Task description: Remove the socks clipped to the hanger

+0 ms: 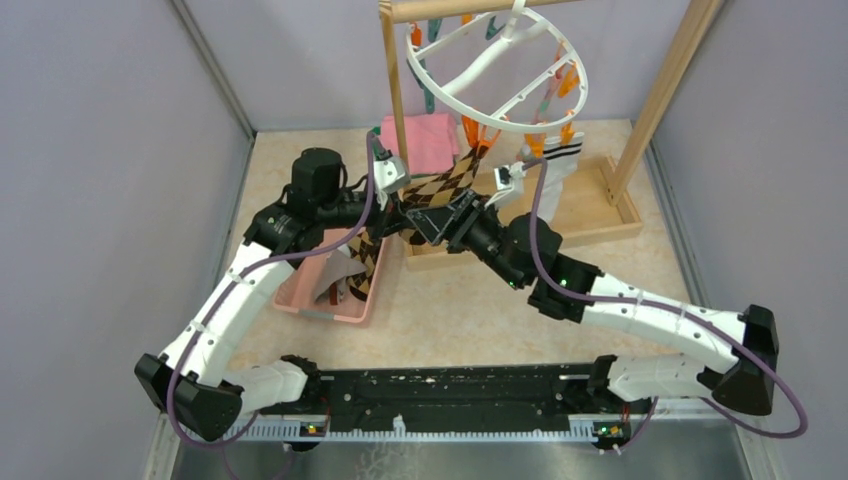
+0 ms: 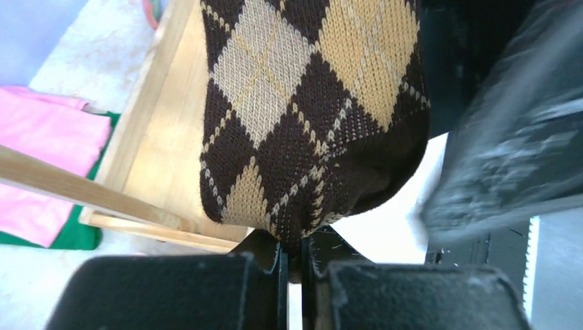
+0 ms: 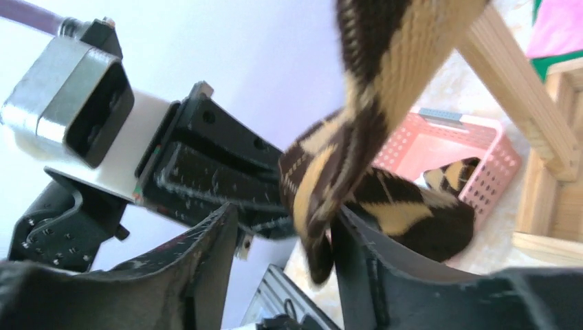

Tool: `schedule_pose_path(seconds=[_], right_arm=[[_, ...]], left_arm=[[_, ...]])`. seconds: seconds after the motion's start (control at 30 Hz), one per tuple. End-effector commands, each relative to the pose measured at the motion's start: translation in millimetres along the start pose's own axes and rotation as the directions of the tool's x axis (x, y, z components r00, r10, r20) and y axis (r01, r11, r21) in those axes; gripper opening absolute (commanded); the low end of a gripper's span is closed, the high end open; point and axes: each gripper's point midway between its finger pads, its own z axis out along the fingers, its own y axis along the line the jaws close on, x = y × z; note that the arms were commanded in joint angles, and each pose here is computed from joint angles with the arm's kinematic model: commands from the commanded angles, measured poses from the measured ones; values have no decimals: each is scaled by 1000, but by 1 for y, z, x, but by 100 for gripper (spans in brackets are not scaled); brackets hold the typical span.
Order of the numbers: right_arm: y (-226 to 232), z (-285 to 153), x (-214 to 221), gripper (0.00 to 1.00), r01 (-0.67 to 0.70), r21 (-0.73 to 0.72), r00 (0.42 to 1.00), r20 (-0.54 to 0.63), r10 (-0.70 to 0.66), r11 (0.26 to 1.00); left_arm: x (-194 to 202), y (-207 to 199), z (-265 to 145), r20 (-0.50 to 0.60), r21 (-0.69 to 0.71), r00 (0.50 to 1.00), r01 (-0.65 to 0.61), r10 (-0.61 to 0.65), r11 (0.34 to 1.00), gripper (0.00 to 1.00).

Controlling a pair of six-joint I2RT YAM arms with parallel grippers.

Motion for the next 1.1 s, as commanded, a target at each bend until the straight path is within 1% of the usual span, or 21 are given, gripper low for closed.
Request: schedule_pose_path(seconds=[0.0, 0.03, 0.07, 0.13, 0.2, 0.27, 0.4, 0.43, 0.53, 0.6, 0.7, 0.77, 0.83, 0.97, 1.07], right_arm=[[-3, -31, -16, 63, 17, 36, 1000, 18, -17, 999], [-12, -38, -17, 68, 27, 72, 999, 18, -28, 997], [-19, -45, -21, 71, 36, 100, 999, 22, -38, 994], [-39, -61, -24, 74, 60, 176, 998, 22, -65, 983], [-51, -78, -37, 77, 76, 226, 995, 52, -90, 971], [-57, -89, -52, 79, 128, 261, 984, 89, -156, 957], [-46, -92, -91, 79, 263, 305, 934, 158, -321, 915], [-35, -90, -104, 79, 293, 303, 916, 183, -357, 907], [-13, -75, -126, 79, 389, 317, 859, 215, -465, 865], [-3, -66, -138, 79, 424, 345, 827, 228, -514, 837], [8, -55, -157, 78, 433, 398, 791, 263, -552, 809], [6, -50, -169, 75, 422, 440, 780, 269, -564, 793], [4, -46, -177, 71, 404, 454, 782, 279, -557, 794], [-7, -43, -186, 62, 398, 471, 790, 261, -555, 787], [-10, -44, -191, 59, 399, 475, 787, 262, -559, 784]], left_arm=[[-25, 12, -8, 71, -85, 995, -67, 73, 994, 0], [-26, 13, -8, 72, -89, 995, -60, 67, 994, 0], [-28, 14, -8, 74, -94, 995, -54, 61, 994, 0], [-32, 16, -9, 79, -104, 996, -39, 47, 994, 0], [-35, 16, -9, 85, -105, 996, -27, 36, 994, 0], [-38, 15, -9, 92, -101, 995, -15, 24, 995, 0], [-35, 14, -7, 88, -99, 996, 15, -6, 995, 0], [-34, 14, -6, 85, -98, 996, 20, -12, 995, 0], [-30, 13, -4, 80, -92, 997, 32, -25, 995, 0], [-26, 9, 0, 77, -65, 996, 40, -35, 997, 0], [-19, 4, 10, 68, -37, 996, 65, -62, 997, 0], [-14, 1, 16, 56, -26, 996, 68, -66, 997, 0], [-12, -2, 20, 49, -18, 997, 68, -68, 998, 0], [-9, -6, 22, 43, -5, 997, 63, -62, 998, 0], [-8, -7, 23, 44, -1, 997, 62, -62, 998, 0]])
